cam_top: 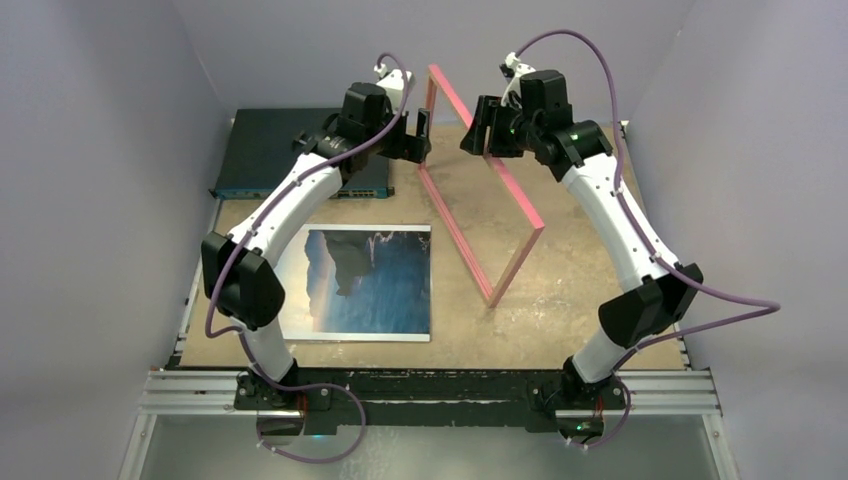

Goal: Put the photo into the frame

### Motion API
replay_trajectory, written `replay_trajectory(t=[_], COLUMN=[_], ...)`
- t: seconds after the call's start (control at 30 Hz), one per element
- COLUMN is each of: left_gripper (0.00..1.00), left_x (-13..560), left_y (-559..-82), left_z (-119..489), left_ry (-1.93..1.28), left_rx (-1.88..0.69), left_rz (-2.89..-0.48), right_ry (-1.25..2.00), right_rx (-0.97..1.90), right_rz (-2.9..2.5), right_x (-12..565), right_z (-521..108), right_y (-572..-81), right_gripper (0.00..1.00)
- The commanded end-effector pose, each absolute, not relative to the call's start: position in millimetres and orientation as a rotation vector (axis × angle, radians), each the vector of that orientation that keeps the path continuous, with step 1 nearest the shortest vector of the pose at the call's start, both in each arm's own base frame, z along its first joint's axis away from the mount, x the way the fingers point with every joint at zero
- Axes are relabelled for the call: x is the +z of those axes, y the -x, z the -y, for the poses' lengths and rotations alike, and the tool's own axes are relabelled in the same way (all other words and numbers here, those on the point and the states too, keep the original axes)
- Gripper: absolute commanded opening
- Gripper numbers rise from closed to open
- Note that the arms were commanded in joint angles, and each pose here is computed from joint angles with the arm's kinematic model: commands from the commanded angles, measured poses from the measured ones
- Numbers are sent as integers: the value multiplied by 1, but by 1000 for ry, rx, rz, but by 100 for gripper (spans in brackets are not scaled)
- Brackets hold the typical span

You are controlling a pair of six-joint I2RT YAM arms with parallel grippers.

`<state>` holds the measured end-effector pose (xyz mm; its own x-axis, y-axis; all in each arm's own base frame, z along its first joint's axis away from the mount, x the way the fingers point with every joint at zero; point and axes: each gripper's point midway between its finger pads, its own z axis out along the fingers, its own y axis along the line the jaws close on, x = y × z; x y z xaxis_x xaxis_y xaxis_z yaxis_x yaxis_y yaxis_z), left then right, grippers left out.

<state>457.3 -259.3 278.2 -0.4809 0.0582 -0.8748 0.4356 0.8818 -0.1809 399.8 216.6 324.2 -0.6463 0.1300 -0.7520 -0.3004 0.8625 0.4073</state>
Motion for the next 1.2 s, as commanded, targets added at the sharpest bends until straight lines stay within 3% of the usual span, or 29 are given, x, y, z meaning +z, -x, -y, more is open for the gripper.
replay_trajectory(t=[0.0,0.27,0.73,0.9,1.17], left_gripper=[97,97,94,94,94], left_x=[297,292,245,225,178], left_y=[-464,-456,-450,-437,-417], left_z=[263,246,176,165,160], left_ry=[-352,-373,-330,-371,-459], left_rx=[-468,-386,-232,-186,-169], left_rz=[-1976,-1992,-2163,-2174,-2214], right_ry=[135,28,-134,-148,-106], right_rx=[481,297,-207,-481,-747], right_rz=[-2191,-2187,-2281,-2276,-2333], right_x=[323,312,223,201,130], right_z=[-196,-165,-90,-53,-26], right_y=[-404,-409,-403,-393,-379], right_gripper=[59,41,6,0,0])
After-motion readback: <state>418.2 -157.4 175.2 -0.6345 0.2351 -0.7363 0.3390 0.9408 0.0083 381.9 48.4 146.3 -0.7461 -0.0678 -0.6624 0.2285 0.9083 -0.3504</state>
